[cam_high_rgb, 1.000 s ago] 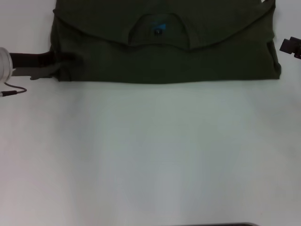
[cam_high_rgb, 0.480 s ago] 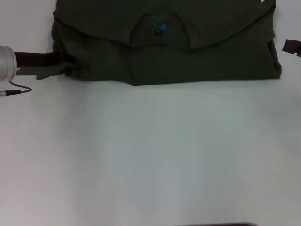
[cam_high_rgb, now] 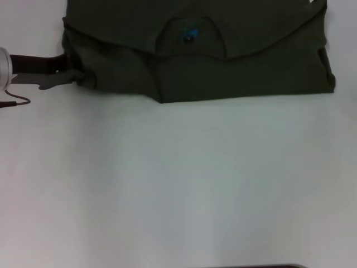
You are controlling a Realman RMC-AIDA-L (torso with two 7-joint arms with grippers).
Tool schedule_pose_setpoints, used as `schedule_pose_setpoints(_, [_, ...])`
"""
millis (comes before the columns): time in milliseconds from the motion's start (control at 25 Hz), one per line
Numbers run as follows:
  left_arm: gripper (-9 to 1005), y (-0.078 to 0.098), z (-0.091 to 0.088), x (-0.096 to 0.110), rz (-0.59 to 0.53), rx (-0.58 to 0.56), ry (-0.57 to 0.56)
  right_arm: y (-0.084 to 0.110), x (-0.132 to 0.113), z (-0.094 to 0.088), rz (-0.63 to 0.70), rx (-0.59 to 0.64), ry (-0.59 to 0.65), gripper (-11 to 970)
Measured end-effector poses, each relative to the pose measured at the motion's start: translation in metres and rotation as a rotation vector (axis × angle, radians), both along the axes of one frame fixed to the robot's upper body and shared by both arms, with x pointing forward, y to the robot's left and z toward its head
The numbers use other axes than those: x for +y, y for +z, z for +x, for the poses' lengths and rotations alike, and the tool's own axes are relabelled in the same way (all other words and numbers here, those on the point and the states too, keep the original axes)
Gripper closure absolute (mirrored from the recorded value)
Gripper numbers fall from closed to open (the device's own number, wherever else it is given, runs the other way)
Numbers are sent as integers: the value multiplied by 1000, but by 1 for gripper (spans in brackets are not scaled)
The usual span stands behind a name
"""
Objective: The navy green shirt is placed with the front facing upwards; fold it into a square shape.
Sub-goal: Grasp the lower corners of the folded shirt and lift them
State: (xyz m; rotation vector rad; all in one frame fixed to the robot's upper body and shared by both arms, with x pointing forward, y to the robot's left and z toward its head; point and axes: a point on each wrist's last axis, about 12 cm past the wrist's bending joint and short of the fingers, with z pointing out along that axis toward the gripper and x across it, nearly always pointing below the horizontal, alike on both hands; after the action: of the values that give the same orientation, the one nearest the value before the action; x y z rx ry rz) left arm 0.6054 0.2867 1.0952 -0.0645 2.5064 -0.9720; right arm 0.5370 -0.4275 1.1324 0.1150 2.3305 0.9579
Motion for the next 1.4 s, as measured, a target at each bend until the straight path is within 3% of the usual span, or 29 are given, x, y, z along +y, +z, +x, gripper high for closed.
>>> schedule_pose_setpoints(200, [953, 1, 0, 1, -8, 8, 7, 4, 23, 28, -100, 123, 58, 317])
schedule_pose_setpoints(400, [952, 3, 0, -2, -15, 13, -12, 3, 45, 51, -212, 148, 102, 317])
schedule_pose_setpoints(560, [952, 6, 1, -2, -18, 8, -17, -1, 54, 58, -257, 142, 103, 318])
schedule_pose_setpoints(1400, [949, 10, 4, -1, -19, -9, -15, -38, 66, 63, -303, 146, 21, 316])
